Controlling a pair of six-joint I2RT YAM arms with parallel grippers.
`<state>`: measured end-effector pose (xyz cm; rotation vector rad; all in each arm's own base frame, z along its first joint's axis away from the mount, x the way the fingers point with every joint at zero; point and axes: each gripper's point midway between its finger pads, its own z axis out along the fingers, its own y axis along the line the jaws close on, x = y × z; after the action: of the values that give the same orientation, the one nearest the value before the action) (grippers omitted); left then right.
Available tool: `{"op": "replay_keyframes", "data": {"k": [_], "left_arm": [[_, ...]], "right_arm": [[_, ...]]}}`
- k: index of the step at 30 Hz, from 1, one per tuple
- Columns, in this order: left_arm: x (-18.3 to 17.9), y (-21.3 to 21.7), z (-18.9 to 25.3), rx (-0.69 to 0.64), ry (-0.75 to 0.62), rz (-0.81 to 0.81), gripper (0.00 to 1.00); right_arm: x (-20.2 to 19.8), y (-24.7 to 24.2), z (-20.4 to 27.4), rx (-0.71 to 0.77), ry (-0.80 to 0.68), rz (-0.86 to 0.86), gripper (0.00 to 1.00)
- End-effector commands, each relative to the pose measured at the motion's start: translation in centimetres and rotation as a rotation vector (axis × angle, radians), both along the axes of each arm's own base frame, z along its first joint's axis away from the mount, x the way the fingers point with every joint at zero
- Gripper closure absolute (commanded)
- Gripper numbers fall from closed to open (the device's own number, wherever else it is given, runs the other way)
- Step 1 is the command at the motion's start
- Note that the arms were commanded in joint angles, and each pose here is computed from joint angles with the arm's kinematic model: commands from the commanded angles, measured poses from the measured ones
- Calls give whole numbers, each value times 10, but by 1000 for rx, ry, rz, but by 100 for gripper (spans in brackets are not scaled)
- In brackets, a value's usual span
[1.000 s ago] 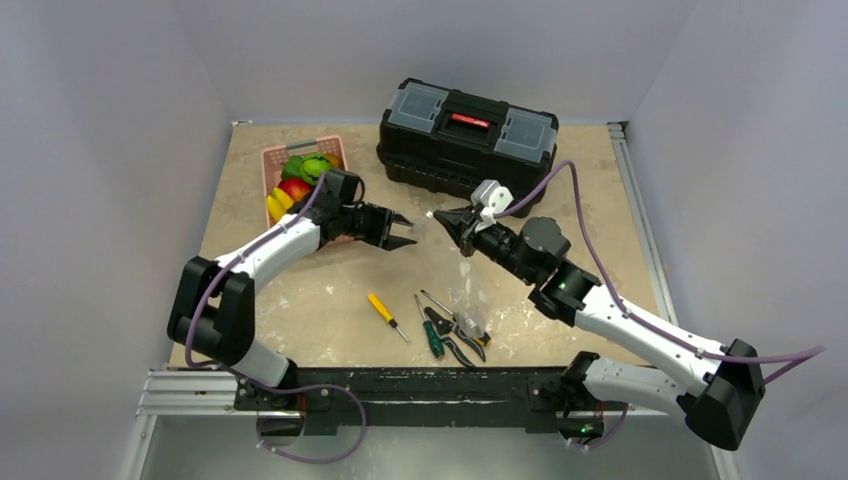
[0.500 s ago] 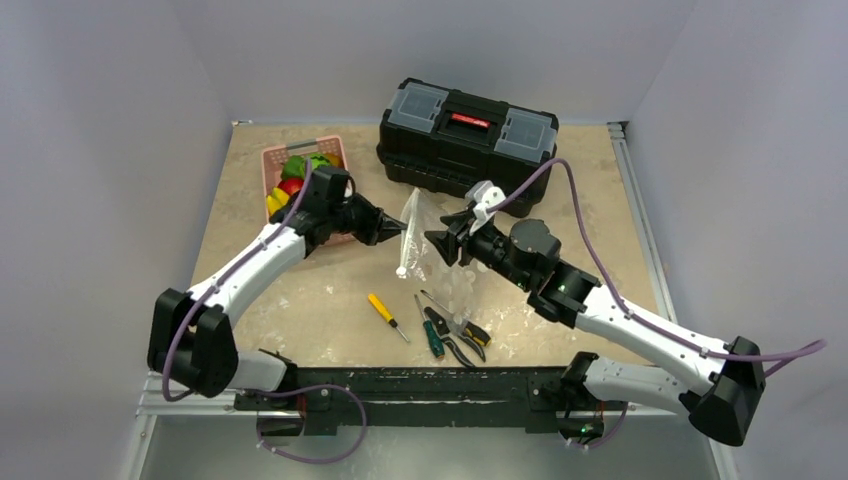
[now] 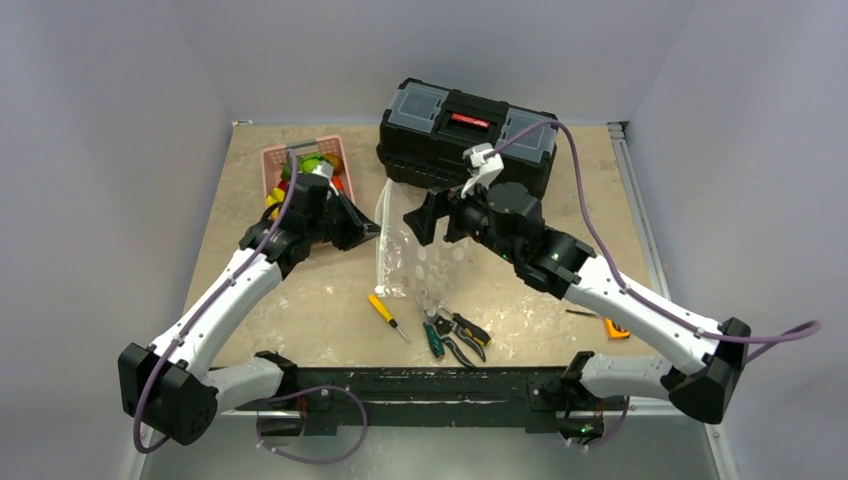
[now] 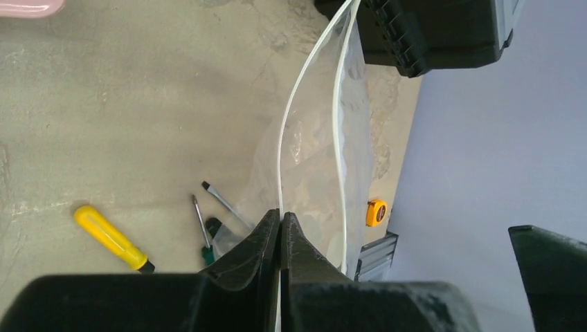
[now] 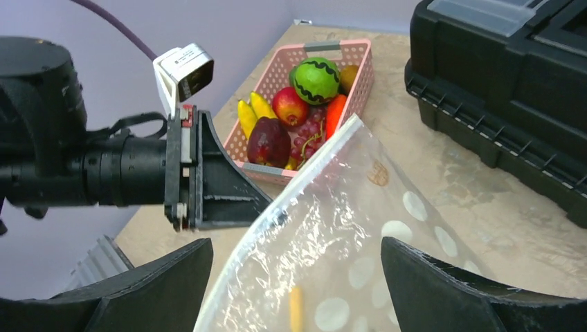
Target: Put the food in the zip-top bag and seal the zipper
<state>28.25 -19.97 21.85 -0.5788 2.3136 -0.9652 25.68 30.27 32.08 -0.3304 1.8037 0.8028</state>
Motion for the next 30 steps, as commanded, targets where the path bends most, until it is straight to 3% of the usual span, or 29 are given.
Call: {"op": "replay_keyframes", "data": {"k": [1,6,13,17,23,30], "left_arm": [[-1,-5,15,35,-94,-52,100],[-8,-22,27,-11,-115,-82,100],[-16,-41,22,-65,-106,-94,100],[-18,-44,25,-67,-109,-86,100],[-19,-41,23,-53,-103,-71,100],[-21,-45,27,-53,-115,-74,100]], "right_arm": [[8,11,-6,24,153,-79,6],[12,15,-12,-12,181,-211,2],[25,-20,-29,-236,153,-537,1],[18,-20,-35,-319,154,-522,1],[10,-8,-29,-262,111,-409,2],[4,-1,-41,-325,112,-408,2]]}}
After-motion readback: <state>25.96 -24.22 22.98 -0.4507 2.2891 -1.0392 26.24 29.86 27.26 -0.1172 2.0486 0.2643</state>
